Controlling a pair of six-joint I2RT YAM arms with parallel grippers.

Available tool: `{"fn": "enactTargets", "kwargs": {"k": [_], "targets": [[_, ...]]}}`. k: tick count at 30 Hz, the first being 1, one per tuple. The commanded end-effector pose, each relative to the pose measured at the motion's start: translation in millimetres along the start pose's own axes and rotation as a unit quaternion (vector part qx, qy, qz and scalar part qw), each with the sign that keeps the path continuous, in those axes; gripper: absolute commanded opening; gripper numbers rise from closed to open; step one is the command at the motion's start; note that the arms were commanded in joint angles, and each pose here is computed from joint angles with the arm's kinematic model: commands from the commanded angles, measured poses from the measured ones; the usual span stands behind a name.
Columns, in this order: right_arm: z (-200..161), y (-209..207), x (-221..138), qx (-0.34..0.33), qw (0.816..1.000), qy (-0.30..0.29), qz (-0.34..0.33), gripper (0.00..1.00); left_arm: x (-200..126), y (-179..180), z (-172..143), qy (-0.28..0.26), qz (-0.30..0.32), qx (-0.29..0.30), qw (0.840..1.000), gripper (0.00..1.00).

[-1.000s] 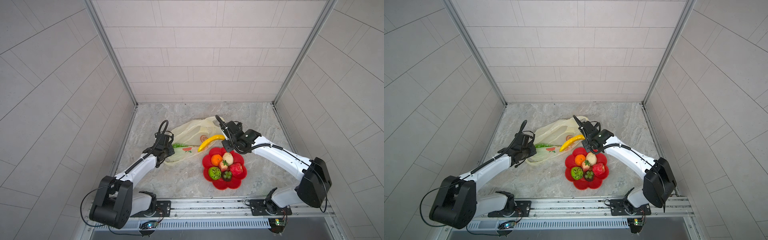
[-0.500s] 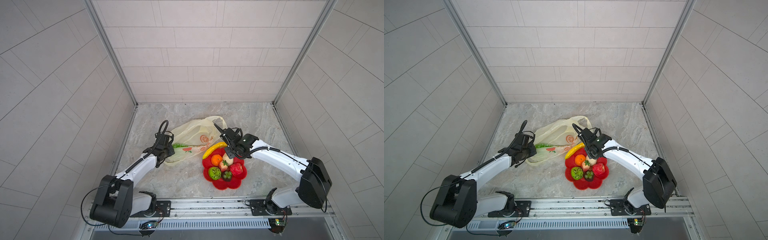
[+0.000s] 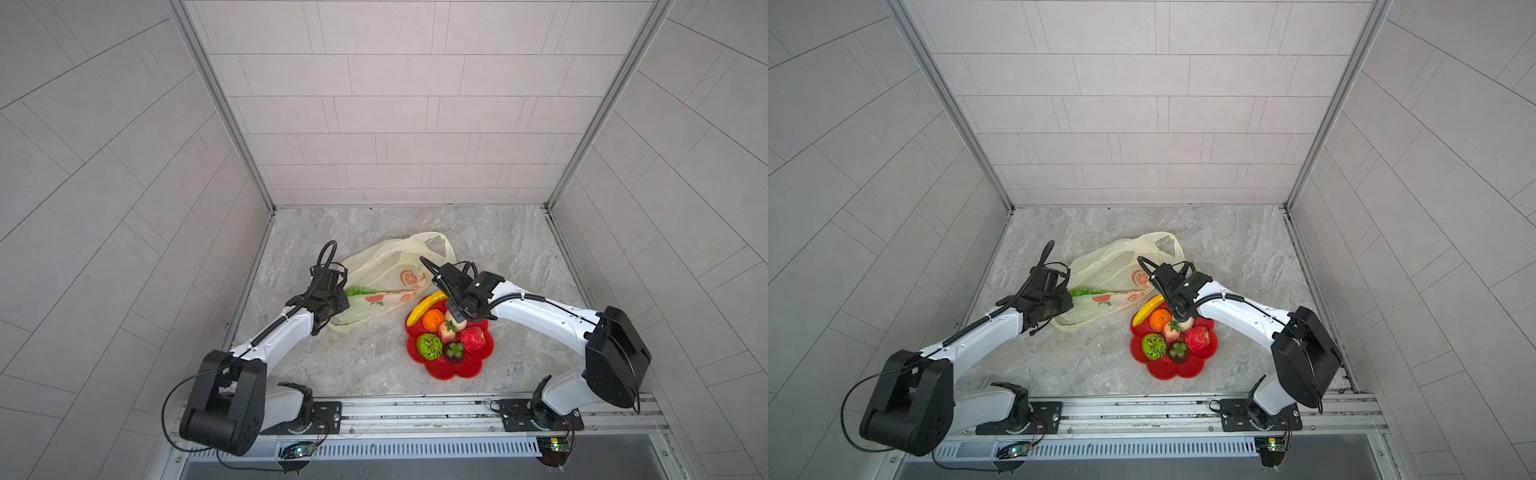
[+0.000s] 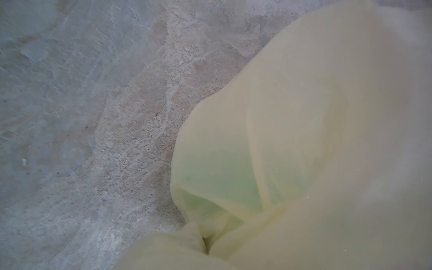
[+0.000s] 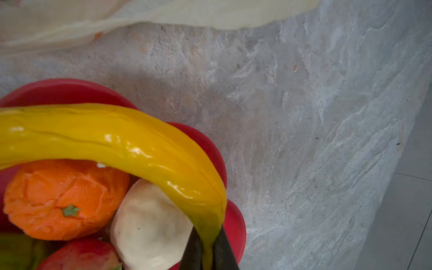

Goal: Take fruits out of the plastic bag
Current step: Place the fruit on the plate.

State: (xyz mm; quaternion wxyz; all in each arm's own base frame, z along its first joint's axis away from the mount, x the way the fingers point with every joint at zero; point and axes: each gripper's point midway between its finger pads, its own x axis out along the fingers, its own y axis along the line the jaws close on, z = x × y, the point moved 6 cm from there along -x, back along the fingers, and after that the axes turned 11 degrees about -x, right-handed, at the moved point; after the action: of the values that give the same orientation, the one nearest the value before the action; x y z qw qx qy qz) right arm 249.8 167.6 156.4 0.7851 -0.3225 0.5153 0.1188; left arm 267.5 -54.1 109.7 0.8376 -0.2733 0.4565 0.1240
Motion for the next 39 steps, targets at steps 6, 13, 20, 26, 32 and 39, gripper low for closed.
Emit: {"fn": "enactTargets", "kwargs": {"k": [6, 13, 20, 26, 32, 39], "targets": [[-6.1, 0.4, 5.2, -0.002, 0.999, 0.020, -0.030, 0.14, 0.5, 4.0, 0.5, 0.000, 0.013, -0.003, 1.000, 0.14], [-7.3, -0.7, 4.3, 0.002, 0.999, 0.023, -0.034, 0.17, -0.3, 4.6, 0.6, -0.001, 0.014, -0.004, 1.000, 0.14], [-5.7, -6.2, -9.6, 0.015, 0.999, 0.005, -0.031, 0.18, 1.4, 3.7, 0.1, 0.002, 0.010, -0.005, 1.000, 0.15], [1.9, -10.3, -24.2, 0.032, 0.999, -0.021, -0.030, 0.20, 3.1, -6.8, -1.0, 0.014, -0.027, 0.004, 1.000, 0.15], [23.4, -9.8, -52.6, 0.082, 0.991, -0.106, -0.002, 0.29, 2.7, -29.9, 2.2, 0.022, -0.072, 0.037, 0.996, 0.15], [67.5, 3.9, -68.5, 0.136, 0.972, -0.181, 0.071, 0.37, 0.3, -31.7, -1.7, 0.025, -0.085, 0.043, 0.995, 0.36]]}}
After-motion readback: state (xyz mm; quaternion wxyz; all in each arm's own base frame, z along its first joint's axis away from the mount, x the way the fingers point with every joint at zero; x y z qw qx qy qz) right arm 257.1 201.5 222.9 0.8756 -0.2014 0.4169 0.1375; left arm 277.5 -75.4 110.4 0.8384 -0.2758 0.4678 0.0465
